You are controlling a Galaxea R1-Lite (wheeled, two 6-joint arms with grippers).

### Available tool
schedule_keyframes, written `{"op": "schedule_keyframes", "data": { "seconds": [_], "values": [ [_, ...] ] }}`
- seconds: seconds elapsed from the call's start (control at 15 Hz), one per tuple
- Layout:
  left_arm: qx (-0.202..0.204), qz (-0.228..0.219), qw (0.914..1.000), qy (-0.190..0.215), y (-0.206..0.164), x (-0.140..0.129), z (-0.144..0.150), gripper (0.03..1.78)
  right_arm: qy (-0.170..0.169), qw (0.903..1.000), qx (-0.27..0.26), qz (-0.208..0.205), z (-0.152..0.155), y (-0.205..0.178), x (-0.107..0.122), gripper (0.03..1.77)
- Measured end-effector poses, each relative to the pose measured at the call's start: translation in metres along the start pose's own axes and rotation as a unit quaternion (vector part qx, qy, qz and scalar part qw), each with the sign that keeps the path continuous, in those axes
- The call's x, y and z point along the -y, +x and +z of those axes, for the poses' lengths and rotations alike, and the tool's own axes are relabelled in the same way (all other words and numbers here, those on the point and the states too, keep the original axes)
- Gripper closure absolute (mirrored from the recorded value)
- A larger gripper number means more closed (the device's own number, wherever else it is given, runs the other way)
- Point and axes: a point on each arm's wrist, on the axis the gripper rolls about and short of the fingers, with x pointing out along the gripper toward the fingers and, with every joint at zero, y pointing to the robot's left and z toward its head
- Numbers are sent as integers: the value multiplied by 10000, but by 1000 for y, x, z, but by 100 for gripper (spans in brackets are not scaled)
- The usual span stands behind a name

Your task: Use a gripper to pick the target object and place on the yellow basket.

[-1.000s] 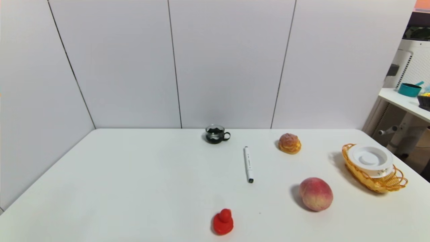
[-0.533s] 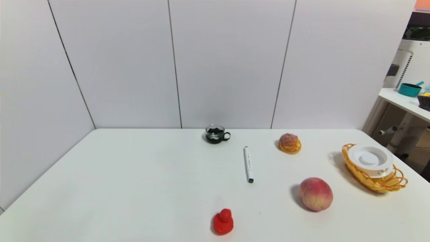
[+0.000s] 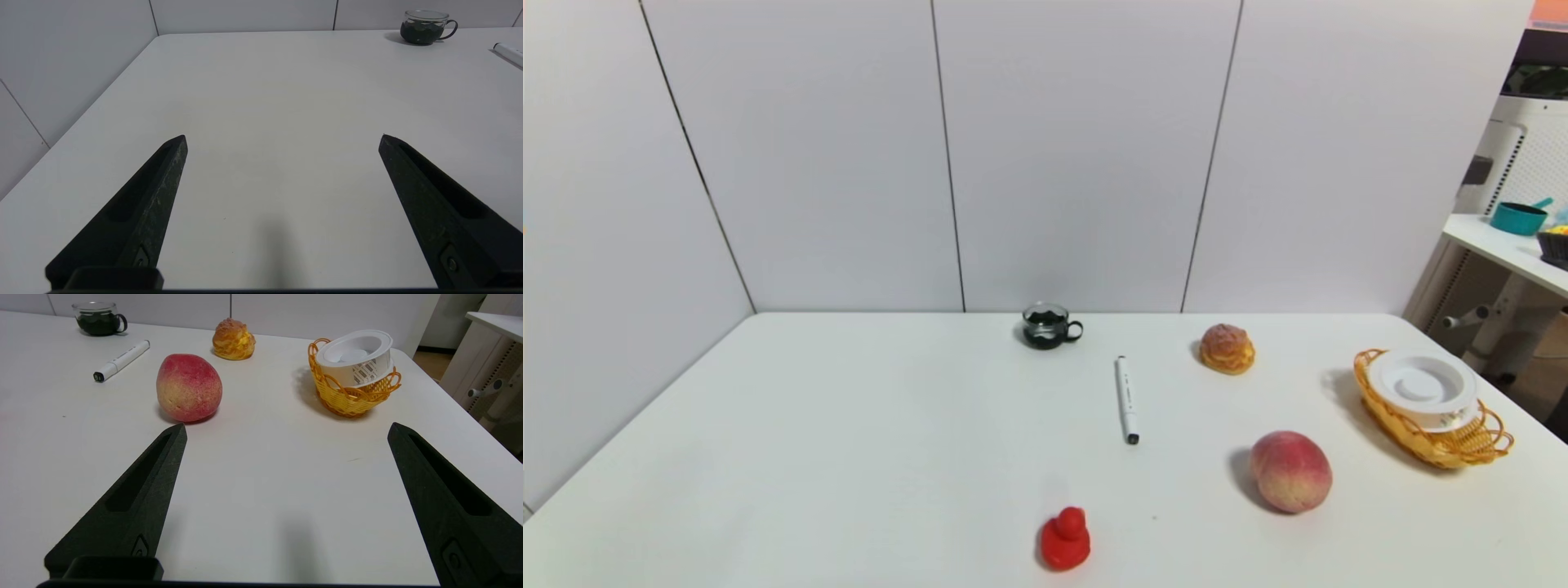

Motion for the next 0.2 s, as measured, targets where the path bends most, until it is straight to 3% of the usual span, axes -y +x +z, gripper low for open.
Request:
{"op": "schedule_keyframes", "data": {
  "seconds": [0.2],
  "values": [
    [0, 0, 10000, 0, 0, 0, 0, 12, 6, 10000, -10, 3, 0, 0, 0, 11]
  ]
}}
